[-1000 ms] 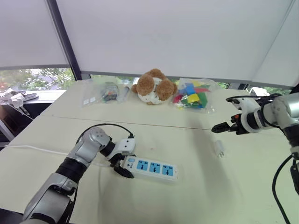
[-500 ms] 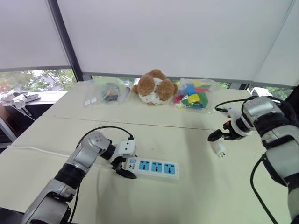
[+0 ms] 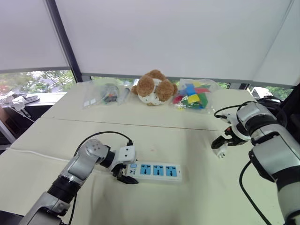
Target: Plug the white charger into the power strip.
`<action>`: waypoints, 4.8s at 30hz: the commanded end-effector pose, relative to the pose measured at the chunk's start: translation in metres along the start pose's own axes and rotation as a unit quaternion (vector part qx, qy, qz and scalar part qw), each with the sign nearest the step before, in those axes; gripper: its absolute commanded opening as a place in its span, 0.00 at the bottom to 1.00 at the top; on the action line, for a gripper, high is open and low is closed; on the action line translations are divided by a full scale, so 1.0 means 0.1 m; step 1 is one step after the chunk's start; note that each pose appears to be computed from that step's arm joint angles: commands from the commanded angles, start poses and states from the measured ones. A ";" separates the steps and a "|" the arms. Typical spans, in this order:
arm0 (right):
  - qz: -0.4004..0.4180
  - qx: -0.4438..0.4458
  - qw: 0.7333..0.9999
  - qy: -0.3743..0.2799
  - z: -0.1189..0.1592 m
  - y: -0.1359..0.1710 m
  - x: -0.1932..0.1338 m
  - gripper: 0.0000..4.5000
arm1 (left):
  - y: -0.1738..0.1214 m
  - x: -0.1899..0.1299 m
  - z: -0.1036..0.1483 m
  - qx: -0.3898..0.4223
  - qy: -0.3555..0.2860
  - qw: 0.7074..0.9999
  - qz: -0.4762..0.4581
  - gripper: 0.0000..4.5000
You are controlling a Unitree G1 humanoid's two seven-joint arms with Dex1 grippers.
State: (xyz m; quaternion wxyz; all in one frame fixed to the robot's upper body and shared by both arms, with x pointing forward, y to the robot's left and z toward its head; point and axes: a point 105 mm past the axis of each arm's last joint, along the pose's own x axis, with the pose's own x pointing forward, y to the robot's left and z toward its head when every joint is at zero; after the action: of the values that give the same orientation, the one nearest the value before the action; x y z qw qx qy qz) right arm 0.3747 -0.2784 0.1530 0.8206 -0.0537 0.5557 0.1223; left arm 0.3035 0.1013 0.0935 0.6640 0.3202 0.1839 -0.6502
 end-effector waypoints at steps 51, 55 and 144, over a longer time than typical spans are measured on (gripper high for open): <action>0.376 -0.297 0.687 -0.546 -0.43 2.12 -0.08 0.14 | 0.29 -0.27 -0.33 0.011 0.086 0.996 -0.037 0.68; 0.378 -0.287 0.687 -0.550 -0.40 2.15 -0.01 0.14 | 0.26 -0.25 -0.34 0.008 0.080 0.996 -0.041 0.68; 0.401 -0.276 0.830 -0.274 -1.43 1.79 1.52 0.14 | 0.23 -0.35 -0.40 0.032 0.082 0.996 -0.033 0.68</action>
State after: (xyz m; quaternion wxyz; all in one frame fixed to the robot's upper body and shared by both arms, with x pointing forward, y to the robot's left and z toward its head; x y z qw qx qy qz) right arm 0.2943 -0.0838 0.0634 0.7910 -0.0118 -0.0166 0.6114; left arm 0.3239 0.1441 0.0816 0.6105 0.3599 0.2317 -0.6664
